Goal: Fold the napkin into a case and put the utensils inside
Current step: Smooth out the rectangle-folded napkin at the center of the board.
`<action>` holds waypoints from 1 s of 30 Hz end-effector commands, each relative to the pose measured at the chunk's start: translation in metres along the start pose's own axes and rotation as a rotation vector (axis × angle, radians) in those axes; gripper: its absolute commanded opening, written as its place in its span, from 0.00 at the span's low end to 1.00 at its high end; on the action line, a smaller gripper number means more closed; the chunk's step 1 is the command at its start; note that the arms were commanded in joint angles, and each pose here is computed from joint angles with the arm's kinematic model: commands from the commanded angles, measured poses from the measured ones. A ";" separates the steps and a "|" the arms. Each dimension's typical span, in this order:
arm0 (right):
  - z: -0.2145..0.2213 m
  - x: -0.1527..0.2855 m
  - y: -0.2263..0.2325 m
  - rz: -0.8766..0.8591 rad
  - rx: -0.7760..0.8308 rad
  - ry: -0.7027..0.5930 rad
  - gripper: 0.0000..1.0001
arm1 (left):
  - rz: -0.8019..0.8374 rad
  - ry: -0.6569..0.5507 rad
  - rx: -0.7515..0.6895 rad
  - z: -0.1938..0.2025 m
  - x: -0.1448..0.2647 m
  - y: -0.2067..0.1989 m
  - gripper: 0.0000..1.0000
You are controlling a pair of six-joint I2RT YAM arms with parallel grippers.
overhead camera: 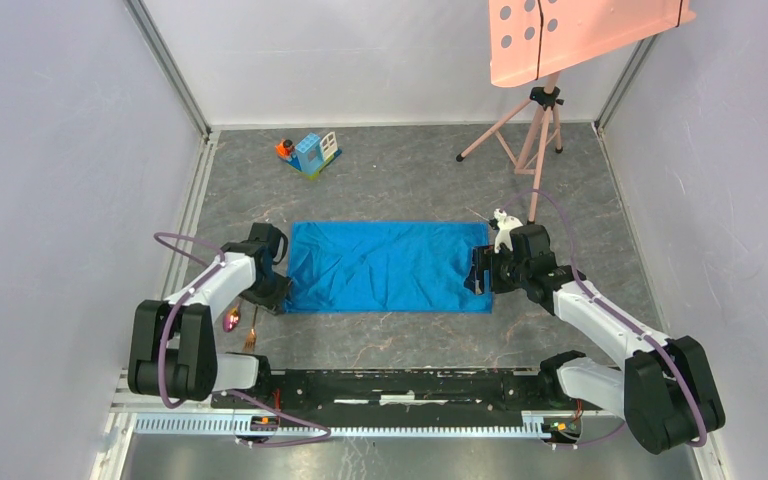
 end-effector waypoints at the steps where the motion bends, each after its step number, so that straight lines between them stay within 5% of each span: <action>1: -0.012 -0.001 0.005 -0.022 0.014 -0.046 0.75 | -0.049 -0.008 0.056 0.002 -0.017 0.005 0.40; 4: -0.013 -0.004 0.005 -0.024 0.010 -0.049 0.75 | -0.055 -0.020 0.033 0.000 -0.017 0.006 0.18; 8: -0.025 -0.007 0.012 -0.039 0.003 -0.068 0.75 | -0.025 -0.036 0.017 -0.001 -0.011 0.006 0.12; 11: -0.045 -0.009 0.020 -0.045 0.010 -0.101 0.76 | -0.017 -0.051 -0.016 -0.004 0.000 0.008 0.23; 14: -0.070 -0.013 0.032 -0.068 0.000 -0.132 0.77 | 0.022 -0.105 -0.065 -0.013 0.022 0.009 0.48; 18: -0.102 -0.030 0.044 -0.099 -0.033 -0.167 0.77 | 0.267 -0.276 -0.196 -0.039 0.071 -0.018 0.73; 23: -0.133 -0.059 0.040 -0.075 -0.067 -0.168 0.73 | 0.806 -0.469 -0.372 -0.059 0.130 -0.107 0.72; 30: -0.147 -0.087 0.028 -0.059 -0.072 -0.169 0.75 | 0.856 -0.352 -0.430 -0.083 0.086 -0.183 0.78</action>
Point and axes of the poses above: each gripper's point midway between its finger pads, its own x axis back along the fingers, its own y axis along the line the jaws close on, z = x × y, the point moved 2 cm from there along x, back along the fingers, and after that the axes turned 15 degrees about -x, right-handed, at the moved point
